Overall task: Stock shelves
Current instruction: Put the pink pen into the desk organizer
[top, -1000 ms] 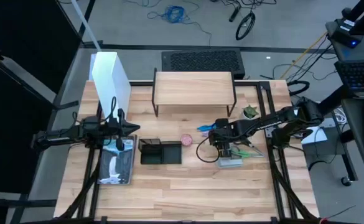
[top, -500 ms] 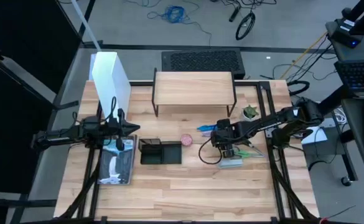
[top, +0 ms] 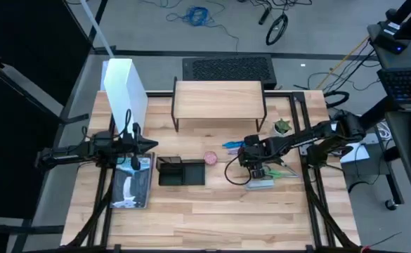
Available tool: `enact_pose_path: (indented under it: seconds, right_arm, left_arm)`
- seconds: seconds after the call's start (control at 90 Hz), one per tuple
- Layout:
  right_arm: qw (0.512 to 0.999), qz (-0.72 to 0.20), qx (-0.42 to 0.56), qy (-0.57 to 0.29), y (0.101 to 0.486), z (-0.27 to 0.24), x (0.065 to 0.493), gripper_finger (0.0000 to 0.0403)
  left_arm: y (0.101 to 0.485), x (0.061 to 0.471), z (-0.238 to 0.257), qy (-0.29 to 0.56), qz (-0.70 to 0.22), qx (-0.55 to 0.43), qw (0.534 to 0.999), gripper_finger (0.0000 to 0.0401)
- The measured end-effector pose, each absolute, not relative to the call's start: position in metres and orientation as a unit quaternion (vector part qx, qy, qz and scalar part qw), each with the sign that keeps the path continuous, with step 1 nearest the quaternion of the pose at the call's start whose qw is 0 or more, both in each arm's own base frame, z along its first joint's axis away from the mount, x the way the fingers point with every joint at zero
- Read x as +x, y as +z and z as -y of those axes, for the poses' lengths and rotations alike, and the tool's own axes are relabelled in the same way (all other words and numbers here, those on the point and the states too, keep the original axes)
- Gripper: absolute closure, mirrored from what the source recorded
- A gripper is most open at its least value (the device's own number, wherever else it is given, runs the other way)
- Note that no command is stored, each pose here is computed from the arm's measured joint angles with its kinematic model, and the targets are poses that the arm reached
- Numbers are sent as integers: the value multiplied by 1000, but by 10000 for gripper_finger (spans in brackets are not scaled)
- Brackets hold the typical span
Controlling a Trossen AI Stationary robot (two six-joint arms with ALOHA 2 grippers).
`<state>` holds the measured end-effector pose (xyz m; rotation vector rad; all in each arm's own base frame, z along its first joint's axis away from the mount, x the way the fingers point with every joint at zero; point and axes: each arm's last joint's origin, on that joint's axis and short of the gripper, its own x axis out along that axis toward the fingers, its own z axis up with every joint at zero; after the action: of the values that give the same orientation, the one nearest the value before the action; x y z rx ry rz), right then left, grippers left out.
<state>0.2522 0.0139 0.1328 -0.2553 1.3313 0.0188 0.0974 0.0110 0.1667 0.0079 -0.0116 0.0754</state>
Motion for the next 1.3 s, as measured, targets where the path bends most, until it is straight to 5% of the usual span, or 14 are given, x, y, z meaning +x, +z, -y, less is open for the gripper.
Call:
enact_pose_path:
  seconds: [0.267,0.611,1.3]
  right_arm:
    - [776,-621,-105,27,129,-15,253,392]
    - [783,-613,-102,-5,143,-16,267,400]
    - [860,-495,-98,-72,231,-19,321,403]
  left_arm:
    - [167,97,-11,38,6,4,999,397]
    - [167,97,-11,38,6,4,999,397]
    - [167,97,-11,37,6,4,999,397]
